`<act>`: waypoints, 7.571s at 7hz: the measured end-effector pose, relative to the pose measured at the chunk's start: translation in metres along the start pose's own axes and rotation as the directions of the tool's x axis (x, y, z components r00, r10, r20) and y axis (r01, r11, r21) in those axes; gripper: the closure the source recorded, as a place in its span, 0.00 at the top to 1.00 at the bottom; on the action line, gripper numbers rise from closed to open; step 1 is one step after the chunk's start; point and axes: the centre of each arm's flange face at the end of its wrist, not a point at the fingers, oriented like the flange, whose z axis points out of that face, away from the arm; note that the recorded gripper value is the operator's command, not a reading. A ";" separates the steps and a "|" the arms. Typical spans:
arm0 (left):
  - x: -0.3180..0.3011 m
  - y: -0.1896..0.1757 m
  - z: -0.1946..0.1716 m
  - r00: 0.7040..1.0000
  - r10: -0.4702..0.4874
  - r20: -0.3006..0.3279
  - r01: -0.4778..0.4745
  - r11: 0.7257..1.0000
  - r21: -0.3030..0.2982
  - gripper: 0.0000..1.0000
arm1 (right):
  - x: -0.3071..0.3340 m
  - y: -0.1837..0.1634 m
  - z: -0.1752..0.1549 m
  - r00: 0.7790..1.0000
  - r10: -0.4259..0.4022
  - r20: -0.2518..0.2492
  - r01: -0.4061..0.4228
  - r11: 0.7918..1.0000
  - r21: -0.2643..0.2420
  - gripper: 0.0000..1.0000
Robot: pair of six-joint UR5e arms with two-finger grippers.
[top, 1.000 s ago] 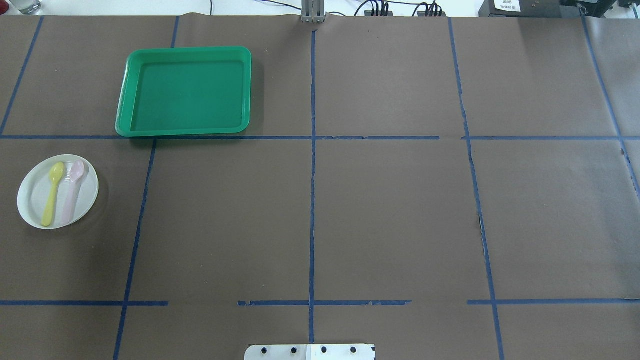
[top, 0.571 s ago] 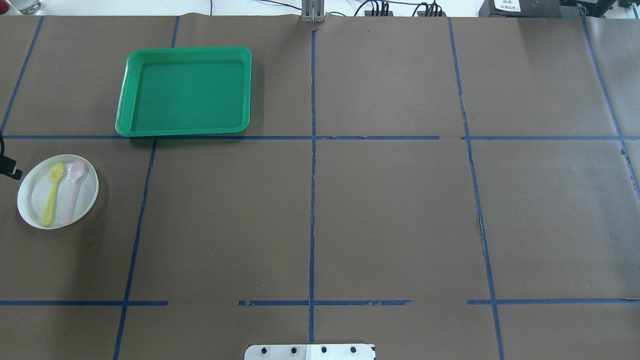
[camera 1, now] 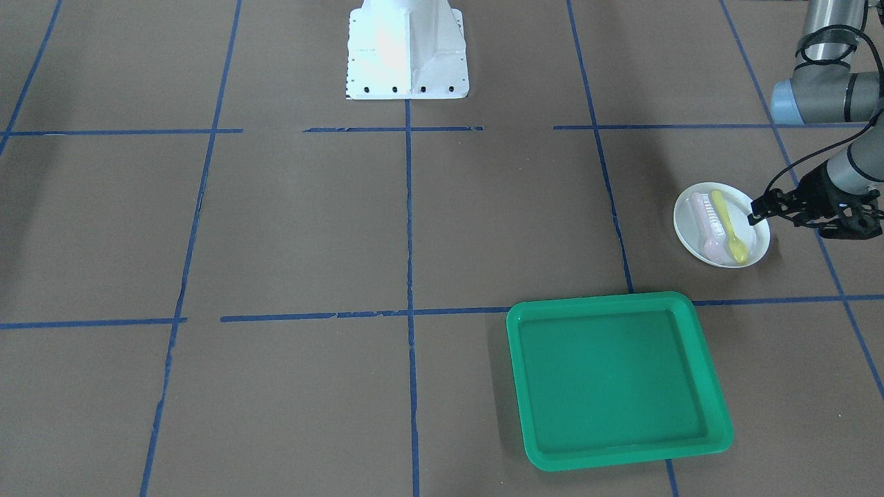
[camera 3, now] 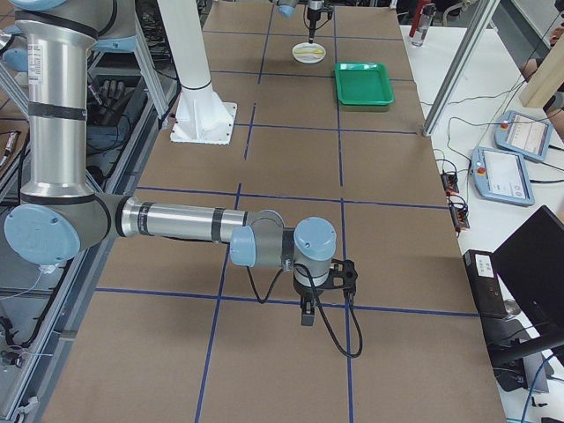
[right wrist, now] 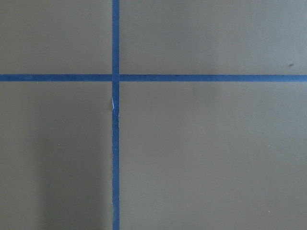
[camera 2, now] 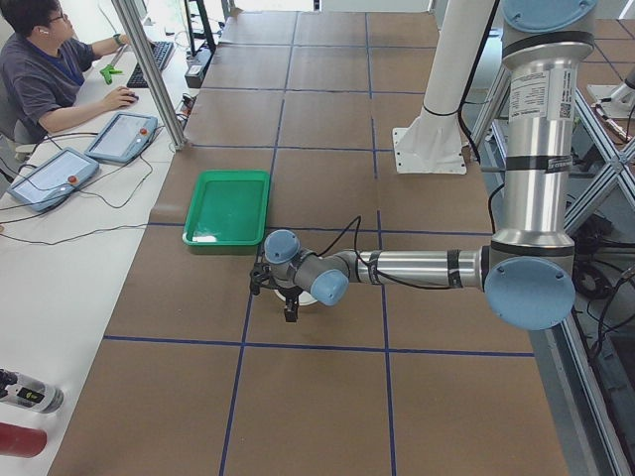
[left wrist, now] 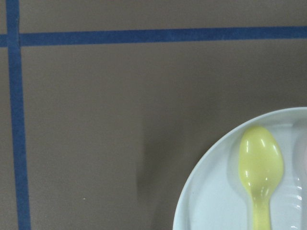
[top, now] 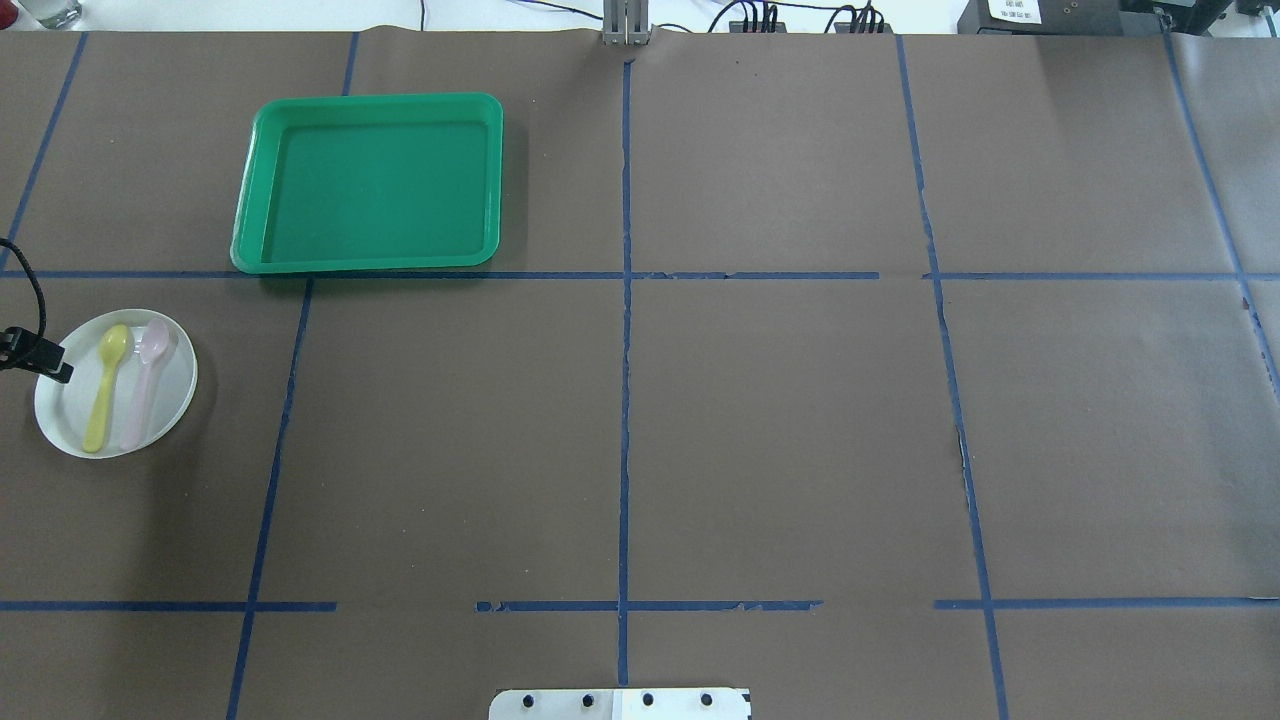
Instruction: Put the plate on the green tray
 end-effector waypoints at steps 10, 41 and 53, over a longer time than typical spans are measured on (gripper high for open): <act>0.009 0.003 0.002 0.999 0.027 -0.018 -0.027 1.000 -0.001 0.00 | 0.000 0.000 0.000 1.000 0.000 0.000 0.000 1.000 0.000 1.00; 0.217 -0.228 -0.017 0.882 -0.338 -0.328 0.370 0.928 0.038 1.00 | 0.000 0.001 0.000 1.000 0.000 0.000 0.000 1.000 0.000 1.00; 0.104 -0.158 -0.234 0.995 0.048 0.091 -0.066 0.977 0.203 1.00 | 0.000 0.000 0.000 1.000 -0.001 0.000 0.001 1.000 0.001 1.00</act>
